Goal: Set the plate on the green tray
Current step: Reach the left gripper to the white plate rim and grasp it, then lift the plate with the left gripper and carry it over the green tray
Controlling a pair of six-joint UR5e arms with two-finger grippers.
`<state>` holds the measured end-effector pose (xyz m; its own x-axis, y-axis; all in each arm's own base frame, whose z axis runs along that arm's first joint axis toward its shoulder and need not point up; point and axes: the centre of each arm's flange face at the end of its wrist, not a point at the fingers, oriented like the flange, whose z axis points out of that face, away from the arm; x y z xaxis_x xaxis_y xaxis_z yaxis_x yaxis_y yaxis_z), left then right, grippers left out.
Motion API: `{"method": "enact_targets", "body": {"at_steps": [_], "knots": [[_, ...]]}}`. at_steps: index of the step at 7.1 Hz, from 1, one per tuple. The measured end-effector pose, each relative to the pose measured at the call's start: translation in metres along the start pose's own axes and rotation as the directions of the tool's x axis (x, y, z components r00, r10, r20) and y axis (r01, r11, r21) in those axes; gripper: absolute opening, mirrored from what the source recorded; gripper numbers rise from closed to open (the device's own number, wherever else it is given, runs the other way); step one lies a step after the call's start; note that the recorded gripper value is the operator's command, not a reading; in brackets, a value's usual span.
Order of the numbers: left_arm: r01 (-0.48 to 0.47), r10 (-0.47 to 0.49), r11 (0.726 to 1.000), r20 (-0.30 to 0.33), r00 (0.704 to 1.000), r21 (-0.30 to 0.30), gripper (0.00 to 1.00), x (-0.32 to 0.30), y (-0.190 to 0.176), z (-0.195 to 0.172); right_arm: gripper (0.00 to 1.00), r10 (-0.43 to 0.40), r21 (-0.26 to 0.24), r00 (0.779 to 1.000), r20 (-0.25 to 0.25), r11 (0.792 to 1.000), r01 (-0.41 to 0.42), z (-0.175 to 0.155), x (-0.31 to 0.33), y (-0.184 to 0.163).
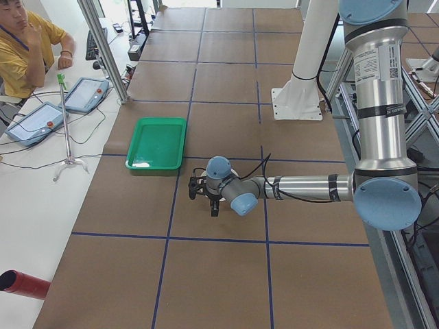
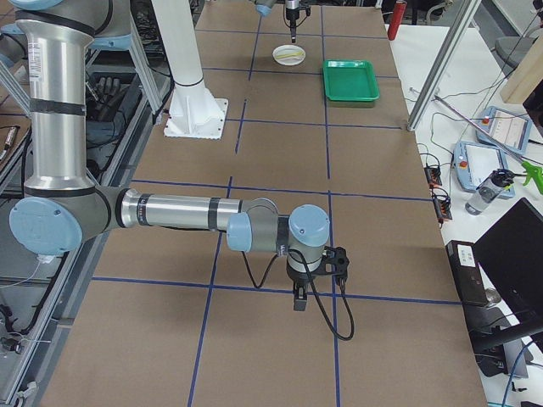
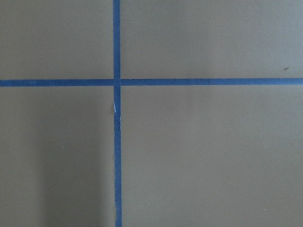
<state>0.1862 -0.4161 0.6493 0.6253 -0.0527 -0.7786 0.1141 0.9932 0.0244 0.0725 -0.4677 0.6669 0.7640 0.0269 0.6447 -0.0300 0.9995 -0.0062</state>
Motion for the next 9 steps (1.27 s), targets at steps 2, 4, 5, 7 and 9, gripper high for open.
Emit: {"method": "enact_targets", "body": {"at_steps": [2,4,5,7,9], "knots": [[0.004,-0.004,1.0,-0.001,1.0,-0.008,0.17,0.01,0.005,0.011,1.0,0.0,0.0,1.0,0.0,1.0,0.0,0.0,0.0,0.0],[0.003,-0.003,1.0,-0.011,1.0,-0.015,0.0,0.014,0.006,0.012,1.0,0.0,0.0,1.0,-0.001,1.0,0.0,0.0,0.0,0.0],[-0.001,0.0,1.0,-0.021,1.0,-0.022,0.0,0.016,0.007,0.011,1.0,0.0,0.0,1.0,-0.001,1.0,0.0,0.0,0.0,0.0],[-0.003,0.002,0.999,-0.031,1.0,-0.032,0.0,0.018,0.008,0.01,1.0,0.0,0.0,1.0,0.0,1.0,0.0,0.0,0.0,0.0],[-0.01,0.004,0.998,-0.079,0.997,-0.064,0.0,0.026,0.009,0.0,1.0,0.0,0.0,1.0,0.0,1.0,0.0,0.0,0.0,0.0]]}}
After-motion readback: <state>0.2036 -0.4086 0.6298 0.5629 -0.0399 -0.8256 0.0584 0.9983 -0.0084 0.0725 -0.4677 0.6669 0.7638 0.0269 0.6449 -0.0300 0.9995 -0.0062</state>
